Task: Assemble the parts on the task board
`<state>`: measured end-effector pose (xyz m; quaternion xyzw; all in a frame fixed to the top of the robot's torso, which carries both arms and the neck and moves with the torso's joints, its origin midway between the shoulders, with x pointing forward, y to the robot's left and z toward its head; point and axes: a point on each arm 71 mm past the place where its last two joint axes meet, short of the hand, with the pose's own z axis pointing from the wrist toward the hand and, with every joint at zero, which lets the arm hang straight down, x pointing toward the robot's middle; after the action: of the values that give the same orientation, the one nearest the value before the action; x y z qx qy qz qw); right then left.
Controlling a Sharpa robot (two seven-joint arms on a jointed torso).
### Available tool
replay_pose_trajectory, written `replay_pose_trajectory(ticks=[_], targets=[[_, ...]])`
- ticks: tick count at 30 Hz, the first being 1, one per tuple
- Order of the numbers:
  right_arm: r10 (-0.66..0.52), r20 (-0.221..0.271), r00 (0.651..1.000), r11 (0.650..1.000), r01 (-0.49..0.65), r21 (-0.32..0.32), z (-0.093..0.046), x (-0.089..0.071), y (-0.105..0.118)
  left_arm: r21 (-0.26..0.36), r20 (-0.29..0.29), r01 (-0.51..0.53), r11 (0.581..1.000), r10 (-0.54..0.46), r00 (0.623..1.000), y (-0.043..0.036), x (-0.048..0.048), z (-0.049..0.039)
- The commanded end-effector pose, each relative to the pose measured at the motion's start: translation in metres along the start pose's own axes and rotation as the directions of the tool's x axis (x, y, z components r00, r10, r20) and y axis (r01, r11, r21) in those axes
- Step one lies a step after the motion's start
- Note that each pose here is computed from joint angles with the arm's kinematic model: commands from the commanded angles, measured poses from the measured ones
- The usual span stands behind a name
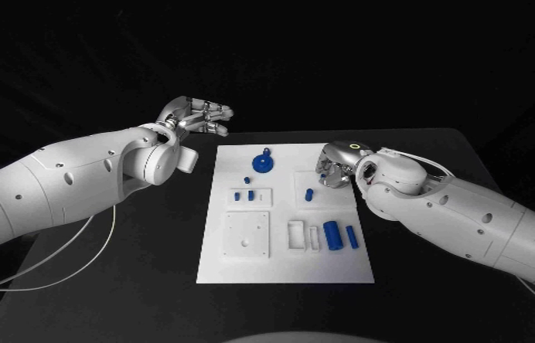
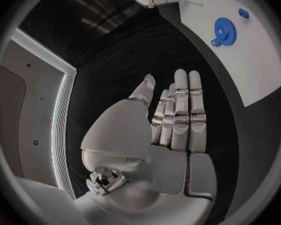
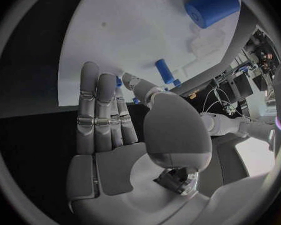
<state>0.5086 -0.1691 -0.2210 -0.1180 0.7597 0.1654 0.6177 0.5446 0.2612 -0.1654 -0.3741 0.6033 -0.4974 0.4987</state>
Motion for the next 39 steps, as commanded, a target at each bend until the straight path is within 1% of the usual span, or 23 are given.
replay_pose_trajectory(ticks=[1,14,28,35,39], targets=[[0.001,-0.031,1.000,1.000,-0.001,-0.014,0.0001,0.0061,0.0014,-0.003,-0.008,0.003,1.000,-0.003,1.000,-0.0010,0.0017,0.0011],[-0.013,-0.039,0.999,1.000,0.013,0.001,0.0005,0.0087,-0.0018,-0.018,-0.015,0.000,1.000,0.000,1.000,0.0004,0.0015,0.0018],[-0.029,-0.004,1.000,0.999,0.029,-0.015,0.0014,0.0097,0.0035,-0.012,-0.047,-0.024,1.000,0.023,0.999,-0.0001,0.0050,0.0024],[-0.025,0.017,1.000,1.000,0.025,-0.017,0.0005,0.0088,0.0051,-0.014,-0.044,-0.029,0.999,0.029,0.999,0.0011,0.0018,0.0036],[-0.013,0.019,1.000,1.000,0.013,-0.017,0.0002,0.0087,0.0033,-0.016,-0.039,-0.032,0.999,0.031,0.999,0.0018,-0.0004,0.0039]])
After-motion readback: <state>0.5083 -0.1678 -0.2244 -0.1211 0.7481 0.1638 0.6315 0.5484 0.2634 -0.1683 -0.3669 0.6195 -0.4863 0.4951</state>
